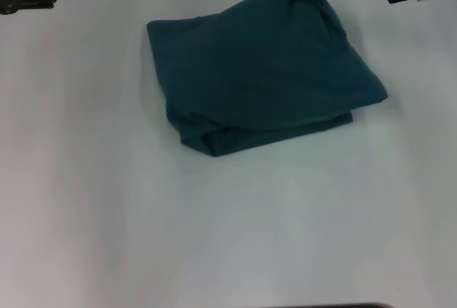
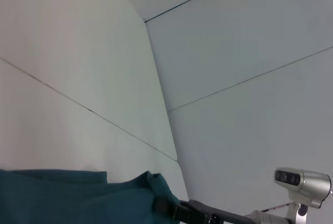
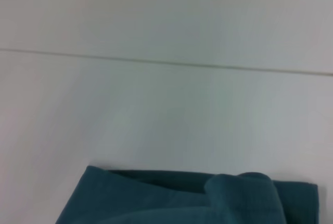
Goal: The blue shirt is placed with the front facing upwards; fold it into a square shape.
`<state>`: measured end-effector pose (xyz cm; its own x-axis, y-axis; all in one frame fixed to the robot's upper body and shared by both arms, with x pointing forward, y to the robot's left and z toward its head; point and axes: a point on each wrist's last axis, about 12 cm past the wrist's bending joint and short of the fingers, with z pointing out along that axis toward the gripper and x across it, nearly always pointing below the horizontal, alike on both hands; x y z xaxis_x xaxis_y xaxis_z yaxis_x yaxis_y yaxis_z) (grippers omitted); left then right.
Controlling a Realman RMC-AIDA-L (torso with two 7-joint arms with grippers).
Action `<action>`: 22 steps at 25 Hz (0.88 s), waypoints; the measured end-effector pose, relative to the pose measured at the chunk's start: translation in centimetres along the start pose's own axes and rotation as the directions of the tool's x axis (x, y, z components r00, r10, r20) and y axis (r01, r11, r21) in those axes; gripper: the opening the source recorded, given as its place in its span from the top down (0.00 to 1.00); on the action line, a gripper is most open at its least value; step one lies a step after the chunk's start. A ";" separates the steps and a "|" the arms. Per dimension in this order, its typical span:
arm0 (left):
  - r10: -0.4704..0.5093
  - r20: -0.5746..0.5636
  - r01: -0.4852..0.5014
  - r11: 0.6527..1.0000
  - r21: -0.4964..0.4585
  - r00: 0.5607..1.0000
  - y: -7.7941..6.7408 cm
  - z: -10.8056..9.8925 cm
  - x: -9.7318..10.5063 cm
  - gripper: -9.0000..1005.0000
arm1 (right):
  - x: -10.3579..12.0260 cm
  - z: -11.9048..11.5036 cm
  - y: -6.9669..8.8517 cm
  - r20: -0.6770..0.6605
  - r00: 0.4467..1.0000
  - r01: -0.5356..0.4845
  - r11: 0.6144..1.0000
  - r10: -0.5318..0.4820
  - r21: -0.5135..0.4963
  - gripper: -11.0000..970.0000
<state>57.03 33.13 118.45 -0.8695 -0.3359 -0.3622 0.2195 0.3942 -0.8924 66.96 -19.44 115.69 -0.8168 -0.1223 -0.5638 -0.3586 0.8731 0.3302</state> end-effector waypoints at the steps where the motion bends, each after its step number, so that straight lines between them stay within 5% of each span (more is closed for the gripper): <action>1: -0.001 0.000 0.001 1.000 0.000 1.000 0.0 0.0 0.0 0.07 | -0.1 0.0 -0.1 0.008 1.000 0.001 1.000 -0.001 0.005 0.83; 11: -0.003 -0.001 0.003 1.000 0.000 1.000 0.0 0.1 0.0 0.07 | 0.7 0.5 -0.8 0.018 1.000 -0.005 1.000 0.004 0.030 0.77; 22: -0.003 -0.008 0.003 1.000 0.006 1.000 0.0 0.2 0.2 0.07 | 0.3 -0.5 -3.7 0.096 0.995 -0.033 0.993 0.022 0.117 0.71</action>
<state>56.98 32.87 118.33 -0.8736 -0.3305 -0.3573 0.2193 0.3882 -0.8951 67.79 -22.92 114.67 -0.7773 -0.0569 -0.6266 -0.2756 0.9261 0.2578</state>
